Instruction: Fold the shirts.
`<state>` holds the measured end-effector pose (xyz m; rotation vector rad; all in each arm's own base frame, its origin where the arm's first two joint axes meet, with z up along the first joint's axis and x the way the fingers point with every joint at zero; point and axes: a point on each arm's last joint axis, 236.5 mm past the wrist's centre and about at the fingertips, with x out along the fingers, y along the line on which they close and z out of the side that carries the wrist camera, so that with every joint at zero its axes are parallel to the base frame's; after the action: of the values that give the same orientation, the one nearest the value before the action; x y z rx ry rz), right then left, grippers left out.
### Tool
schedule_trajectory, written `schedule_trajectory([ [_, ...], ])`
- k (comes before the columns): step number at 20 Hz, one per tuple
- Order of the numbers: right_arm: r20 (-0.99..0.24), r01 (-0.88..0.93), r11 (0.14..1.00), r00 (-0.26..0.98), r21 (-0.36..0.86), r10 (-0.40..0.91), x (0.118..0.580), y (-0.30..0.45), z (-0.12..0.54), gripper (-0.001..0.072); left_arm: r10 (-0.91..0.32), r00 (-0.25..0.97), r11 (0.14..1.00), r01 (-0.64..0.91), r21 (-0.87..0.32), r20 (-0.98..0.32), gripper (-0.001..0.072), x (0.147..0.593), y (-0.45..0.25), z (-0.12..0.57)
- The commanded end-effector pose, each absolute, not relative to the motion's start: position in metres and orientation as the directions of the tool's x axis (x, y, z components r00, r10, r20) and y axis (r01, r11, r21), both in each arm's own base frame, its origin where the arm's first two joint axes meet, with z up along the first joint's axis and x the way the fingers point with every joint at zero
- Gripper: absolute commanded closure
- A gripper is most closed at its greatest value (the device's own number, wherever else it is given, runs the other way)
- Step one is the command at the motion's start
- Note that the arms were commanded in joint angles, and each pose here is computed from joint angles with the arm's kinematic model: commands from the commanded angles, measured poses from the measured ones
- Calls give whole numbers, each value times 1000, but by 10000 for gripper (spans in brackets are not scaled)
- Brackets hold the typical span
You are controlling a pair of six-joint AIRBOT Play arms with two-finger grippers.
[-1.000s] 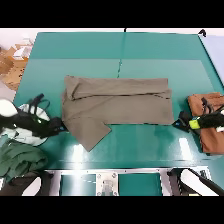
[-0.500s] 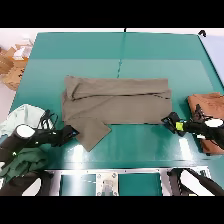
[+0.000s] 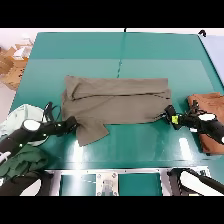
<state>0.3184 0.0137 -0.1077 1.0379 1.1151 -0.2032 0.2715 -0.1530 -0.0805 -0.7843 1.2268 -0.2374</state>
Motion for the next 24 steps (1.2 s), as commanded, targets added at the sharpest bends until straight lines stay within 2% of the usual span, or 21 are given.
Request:
schedule_trajectory([
  [1,-829,555,615,392,560,399,301,20,-99,697,-578,218,787,-105,-607,-787,682,256,-159,-52],
  [4,-843,550,638,351,539,408,280,11,-88,698,-546,154,830,-39,-557,-824,682,236,-151,-26],
  [7,-840,547,637,370,543,397,272,2,-69,698,-540,67,840,-13,-542,-839,682,212,-149,-13],
  [9,-829,524,645,392,557,398,278,1,-53,698,-553,78,832,2,-555,-829,682,218,-153,0],
  [12,-782,471,636,482,611,395,310,-3,-17,697,-554,199,831,65,-553,-809,683,253,-154,35],
  [16,-740,377,684,567,624,362,362,-7,21,697,-535,286,844,125,-522,-795,683,314,-154,61],
  [20,-741,354,701,559,620,372,420,-7,13,697,-504,328,862,136,-488,-799,683,396,-153,59],
  [24,-737,394,651,536,649,411,478,-15,-24,696,-487,372,869,110,-483,-791,682,477,-148,41],
])
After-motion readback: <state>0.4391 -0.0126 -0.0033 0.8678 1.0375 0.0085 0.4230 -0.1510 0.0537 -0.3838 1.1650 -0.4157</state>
